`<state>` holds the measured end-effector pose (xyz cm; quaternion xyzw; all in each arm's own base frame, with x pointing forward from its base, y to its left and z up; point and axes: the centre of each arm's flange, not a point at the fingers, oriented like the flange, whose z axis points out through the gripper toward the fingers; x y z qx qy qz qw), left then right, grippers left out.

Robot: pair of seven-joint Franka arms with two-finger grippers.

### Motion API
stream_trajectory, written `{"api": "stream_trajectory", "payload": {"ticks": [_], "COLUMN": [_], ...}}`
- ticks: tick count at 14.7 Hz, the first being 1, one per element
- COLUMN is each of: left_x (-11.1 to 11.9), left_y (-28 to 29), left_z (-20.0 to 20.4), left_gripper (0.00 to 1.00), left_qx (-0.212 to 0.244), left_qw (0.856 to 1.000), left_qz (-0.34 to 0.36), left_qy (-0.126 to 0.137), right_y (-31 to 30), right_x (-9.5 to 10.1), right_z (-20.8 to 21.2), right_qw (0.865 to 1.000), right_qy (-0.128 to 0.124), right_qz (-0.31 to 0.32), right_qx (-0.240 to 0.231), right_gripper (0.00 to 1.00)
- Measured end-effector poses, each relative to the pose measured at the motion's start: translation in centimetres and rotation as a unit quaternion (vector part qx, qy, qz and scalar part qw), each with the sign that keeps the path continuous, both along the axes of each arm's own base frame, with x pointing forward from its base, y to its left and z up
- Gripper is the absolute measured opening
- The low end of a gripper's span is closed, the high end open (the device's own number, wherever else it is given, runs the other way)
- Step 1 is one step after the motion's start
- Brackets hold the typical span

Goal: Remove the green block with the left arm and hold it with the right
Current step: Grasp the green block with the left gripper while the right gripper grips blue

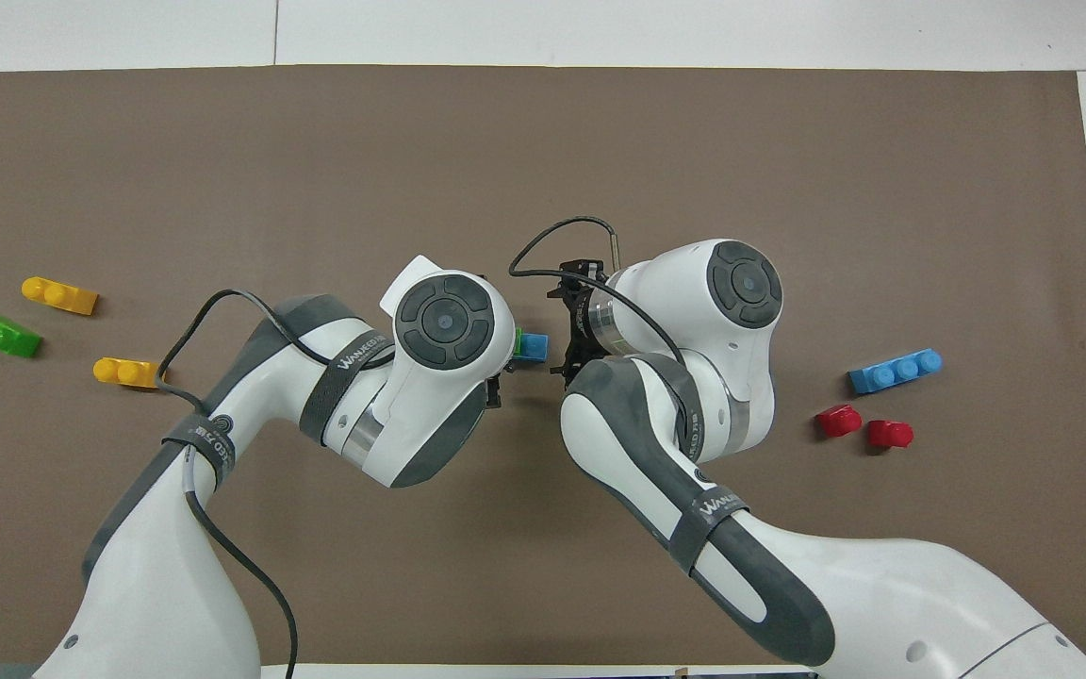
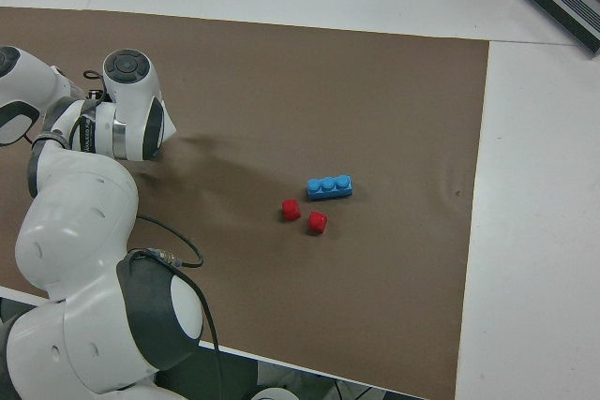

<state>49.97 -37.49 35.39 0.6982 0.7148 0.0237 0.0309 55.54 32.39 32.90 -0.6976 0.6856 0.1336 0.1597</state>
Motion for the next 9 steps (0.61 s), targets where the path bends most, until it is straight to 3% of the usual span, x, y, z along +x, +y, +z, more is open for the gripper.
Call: {"api": "stream_trajectory", "payload": {"ticks": [9], "left_x": [0.0], "left_y": [0.1], "left_z": [-0.5], "left_gripper": [1.00], "left_qx": [0.010], "left_qw": [1.000], "left_qz": [-0.007], "left_qy": [-0.002], "right_y": [2.6], "right_x": [-1.0], "right_z": [-3.3], "right_qw": [1.000], "right_qy": [-0.004], "right_qz": [-0.009], "right_qx": [0.005], "right_gripper": [1.00]}}
